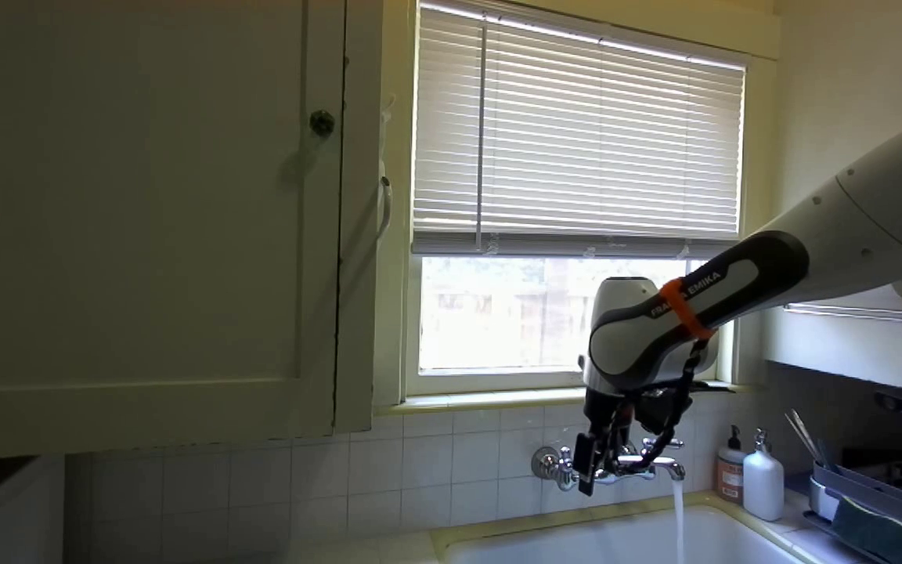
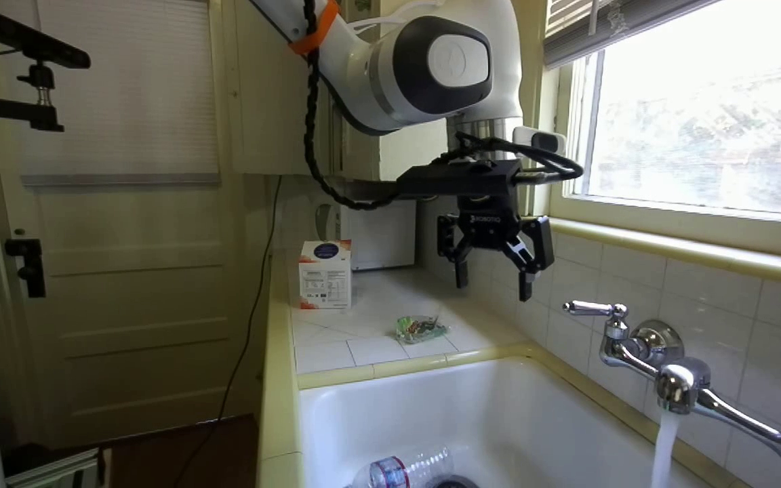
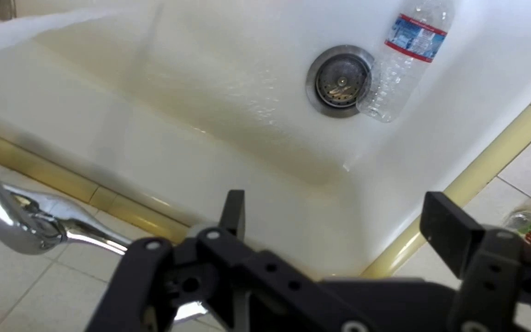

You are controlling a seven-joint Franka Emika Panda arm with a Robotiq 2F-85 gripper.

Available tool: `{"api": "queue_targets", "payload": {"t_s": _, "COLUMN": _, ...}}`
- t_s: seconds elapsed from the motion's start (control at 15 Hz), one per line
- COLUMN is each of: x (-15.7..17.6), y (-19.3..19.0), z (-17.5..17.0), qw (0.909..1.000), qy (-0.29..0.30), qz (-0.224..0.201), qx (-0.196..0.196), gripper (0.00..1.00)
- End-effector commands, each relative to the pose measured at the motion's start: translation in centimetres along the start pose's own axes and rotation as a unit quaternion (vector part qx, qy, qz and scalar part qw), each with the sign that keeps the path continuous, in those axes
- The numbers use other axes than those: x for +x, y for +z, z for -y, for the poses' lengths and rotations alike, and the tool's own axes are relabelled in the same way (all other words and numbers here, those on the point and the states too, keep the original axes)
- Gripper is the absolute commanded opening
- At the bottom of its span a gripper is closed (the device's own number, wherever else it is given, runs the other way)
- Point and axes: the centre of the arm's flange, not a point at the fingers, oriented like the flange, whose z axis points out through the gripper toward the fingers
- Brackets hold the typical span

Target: Turn the left tap handle

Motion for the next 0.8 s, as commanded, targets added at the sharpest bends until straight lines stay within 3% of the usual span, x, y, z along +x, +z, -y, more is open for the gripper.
{"api": "queue_targets", "payload": {"t_s": 0.0, "x": 2.7, "y": 0.3, "z": -3.0, "qw": 0.9986, "qy": -0.036, "qz": -0.018, "qx": -0.033, "gripper": 0.71}}
{"api": "queue_targets", "payload": {"t_s": 0.13, "x": 3.6, "y": 0.3, "z": -4.2, "qw": 0.9964, "qy": -0.065, "qz": -0.019, "qx": -0.050, "gripper": 0.62}}
{"api": "queue_targets", "payload": {"t_s": 0.6, "x": 5.1, "y": 2.7, "z": -6.5, "qw": 0.9898, "qy": -0.106, "qz": 0.014, "qx": -0.094, "gripper": 0.07}}
{"api": "queue_targets", "payload": {"t_s": 0.73, "x": 5.3, "y": 3.6, "z": -7.0, "qw": 0.9883, "qy": -0.111, "qz": 0.020, "qx": -0.102, "gripper": 0.00}}
